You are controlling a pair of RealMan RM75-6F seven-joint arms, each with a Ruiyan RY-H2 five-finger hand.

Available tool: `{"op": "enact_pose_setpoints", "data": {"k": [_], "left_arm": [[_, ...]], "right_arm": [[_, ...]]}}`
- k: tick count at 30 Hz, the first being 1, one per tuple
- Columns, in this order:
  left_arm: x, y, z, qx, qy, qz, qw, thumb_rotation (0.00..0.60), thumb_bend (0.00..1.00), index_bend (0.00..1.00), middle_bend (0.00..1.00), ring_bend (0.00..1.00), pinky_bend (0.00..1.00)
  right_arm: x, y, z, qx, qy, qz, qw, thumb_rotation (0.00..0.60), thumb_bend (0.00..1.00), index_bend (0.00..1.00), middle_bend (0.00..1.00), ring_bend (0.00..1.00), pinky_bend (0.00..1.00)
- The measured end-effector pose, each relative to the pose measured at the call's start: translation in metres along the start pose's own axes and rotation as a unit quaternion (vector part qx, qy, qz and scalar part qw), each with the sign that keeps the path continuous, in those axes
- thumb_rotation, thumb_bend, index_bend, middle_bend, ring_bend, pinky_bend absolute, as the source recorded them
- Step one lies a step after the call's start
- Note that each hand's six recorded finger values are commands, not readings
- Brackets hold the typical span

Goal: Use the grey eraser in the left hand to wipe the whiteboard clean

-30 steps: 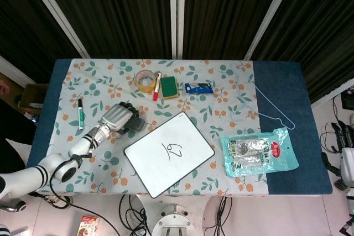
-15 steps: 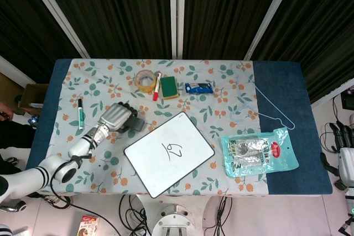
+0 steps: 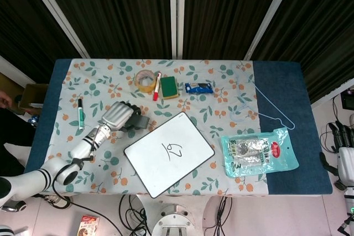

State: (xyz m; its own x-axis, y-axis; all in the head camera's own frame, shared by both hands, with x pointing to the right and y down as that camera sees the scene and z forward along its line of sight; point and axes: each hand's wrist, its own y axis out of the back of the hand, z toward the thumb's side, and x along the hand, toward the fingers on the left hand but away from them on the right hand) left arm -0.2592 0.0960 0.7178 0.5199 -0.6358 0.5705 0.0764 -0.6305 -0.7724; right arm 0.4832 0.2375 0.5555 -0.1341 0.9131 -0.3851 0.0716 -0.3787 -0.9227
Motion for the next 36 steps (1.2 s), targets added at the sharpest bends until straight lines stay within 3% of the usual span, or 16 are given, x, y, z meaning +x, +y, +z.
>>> {"op": "enact_pose_setpoints", "data": {"k": [11, 18, 29, 36], "left_arm": [[-0.032, 0.024, 0.094, 0.007, -0.115, 0.025, 0.993, 0.6, 0.31, 0.62, 0.66, 0.56, 0.51], [-0.058, 0.015, 0.139, 0.065, -0.161, 0.02, 0.9847, 0.6, 0.31, 0.64, 0.66, 0.56, 0.52], [-0.062, -0.03, 0.168, 0.093, -0.147, -0.003, 0.9847, 0.6, 0.31, 0.64, 0.66, 0.56, 0.52], [-0.054, -0.04, 0.164, 0.107, -0.134, -0.008, 0.9852, 0.6, 0.31, 0.64, 0.66, 0.56, 0.52]], "right_arm": [[-0.002, 0.0, -0.001, -0.006, -0.001, 0.0, 1.0, 0.6, 0.3, 0.0, 0.0, 0.0, 0.0], [-0.004, 0.009, -0.006, -0.009, -0.004, -0.011, 0.9999, 0.6, 0.3, 0.0, 0.0, 0.0, 0.0], [-0.002, 0.011, -0.013, -0.013, -0.01, -0.015, 0.9998, 0.6, 0.3, 0.0, 0.0, 0.0, 0.0], [0.0, 0.013, -0.016, -0.014, -0.013, -0.017, 0.9997, 0.6, 0.3, 0.0, 0.0, 0.0, 0.0]]}}
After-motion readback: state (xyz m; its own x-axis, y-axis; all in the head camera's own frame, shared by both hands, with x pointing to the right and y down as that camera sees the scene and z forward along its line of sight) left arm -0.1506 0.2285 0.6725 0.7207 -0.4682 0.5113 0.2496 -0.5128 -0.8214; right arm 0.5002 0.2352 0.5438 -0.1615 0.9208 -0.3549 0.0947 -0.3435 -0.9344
